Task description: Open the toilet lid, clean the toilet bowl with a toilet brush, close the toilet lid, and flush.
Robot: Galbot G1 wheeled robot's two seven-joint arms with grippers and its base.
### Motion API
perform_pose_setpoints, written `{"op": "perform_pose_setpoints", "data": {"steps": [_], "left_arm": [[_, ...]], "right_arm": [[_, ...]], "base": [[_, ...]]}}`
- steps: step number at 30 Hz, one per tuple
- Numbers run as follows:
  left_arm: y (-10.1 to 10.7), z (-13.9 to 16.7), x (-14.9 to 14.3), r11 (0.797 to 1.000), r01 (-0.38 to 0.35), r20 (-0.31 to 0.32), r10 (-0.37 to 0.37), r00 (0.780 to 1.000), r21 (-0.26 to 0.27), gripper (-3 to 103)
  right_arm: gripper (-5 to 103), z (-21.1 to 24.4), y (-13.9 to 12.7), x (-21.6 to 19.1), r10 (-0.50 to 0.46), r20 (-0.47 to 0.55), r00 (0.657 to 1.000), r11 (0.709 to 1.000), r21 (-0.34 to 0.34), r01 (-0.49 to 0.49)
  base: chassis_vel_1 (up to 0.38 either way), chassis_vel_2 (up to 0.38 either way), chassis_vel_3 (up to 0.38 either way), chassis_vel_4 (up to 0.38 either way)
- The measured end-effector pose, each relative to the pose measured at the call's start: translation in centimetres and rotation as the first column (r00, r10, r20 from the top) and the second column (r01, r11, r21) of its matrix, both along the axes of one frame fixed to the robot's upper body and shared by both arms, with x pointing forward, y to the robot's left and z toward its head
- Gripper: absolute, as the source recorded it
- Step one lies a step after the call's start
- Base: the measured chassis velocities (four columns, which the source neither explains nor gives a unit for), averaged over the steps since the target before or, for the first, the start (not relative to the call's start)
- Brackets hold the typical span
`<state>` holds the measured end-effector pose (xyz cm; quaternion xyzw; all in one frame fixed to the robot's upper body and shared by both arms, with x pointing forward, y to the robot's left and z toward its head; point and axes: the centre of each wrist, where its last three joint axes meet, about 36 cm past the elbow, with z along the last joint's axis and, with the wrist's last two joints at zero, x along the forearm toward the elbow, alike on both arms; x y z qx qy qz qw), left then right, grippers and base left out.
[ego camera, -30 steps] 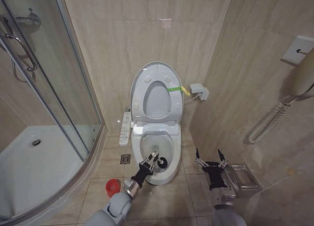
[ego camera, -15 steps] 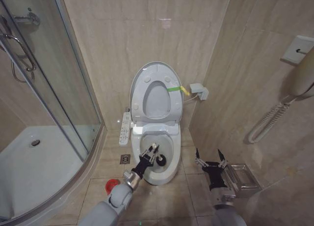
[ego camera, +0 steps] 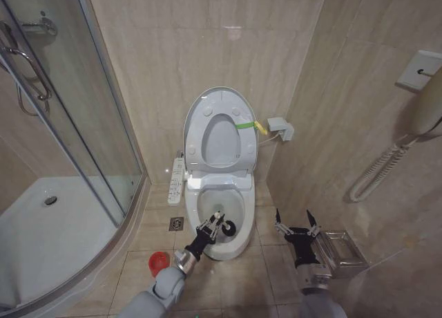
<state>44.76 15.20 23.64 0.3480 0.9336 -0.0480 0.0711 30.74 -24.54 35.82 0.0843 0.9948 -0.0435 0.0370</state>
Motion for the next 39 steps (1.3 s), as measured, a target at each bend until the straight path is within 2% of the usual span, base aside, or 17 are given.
{"op": "perform_pose_setpoints", "data": {"steps": [4,8,16,17,21,27,34,39], "left_arm": [[-0.4,0.6,1.0,1.000,-0.003,0.011,0.003,1.000,-0.021,22],[0.1,2.1,1.5,0.999,-0.035,0.049,0.035,0.998,-0.004,22],[0.6,4.2,-1.0,1.000,-0.027,0.073,0.028,0.997,-0.011,22],[0.5,3.5,-1.9,1.000,-0.017,0.066,0.018,0.998,-0.014,22],[0.2,1.6,-2.2,1.000,-0.004,0.041,0.005,0.999,-0.021,22],[0.2,-0.4,-1.0,0.999,-0.034,0.001,0.034,0.999,-0.008,22],[1.3,-0.3,1.3,0.996,-0.082,0.009,0.081,0.997,0.034,22],[1.9,0.2,3.1,0.995,-0.100,0.018,0.100,0.995,0.030,22]], "right_arm": [[100,0.0,0.0,0.0,0.000,0.000,1.000,1.000,0.000,0.000],[100,0.0,0.0,0.0,0.000,0.000,1.000,1.000,0.000,0.000],[100,0.0,0.0,0.0,0.000,0.000,1.000,1.000,0.000,0.000],[100,0.0,0.0,0.0,0.000,0.000,1.000,1.000,0.000,0.000],[100,0.0,0.0,0.0,0.000,0.000,1.000,1.000,0.000,0.000],[100,0.0,0.0,0.0,0.000,0.000,1.000,1.000,0.000,0.000],[100,0.0,0.0,0.0,0.000,0.000,1.000,1.000,0.000,0.000],[100,0.0,0.0,0.0,0.000,0.000,1.000,1.000,0.000,0.000]], "base": [[0.000,0.000,0.000,0.000],[0.000,0.000,0.000,0.000],[0.000,0.000,0.000,0.000],[0.000,0.000,0.000,0.000],[0.000,0.000,0.000,0.000],[0.000,0.000,0.000,0.000],[0.000,0.000,0.000,0.000],[0.000,0.000,0.000,0.000]]}}
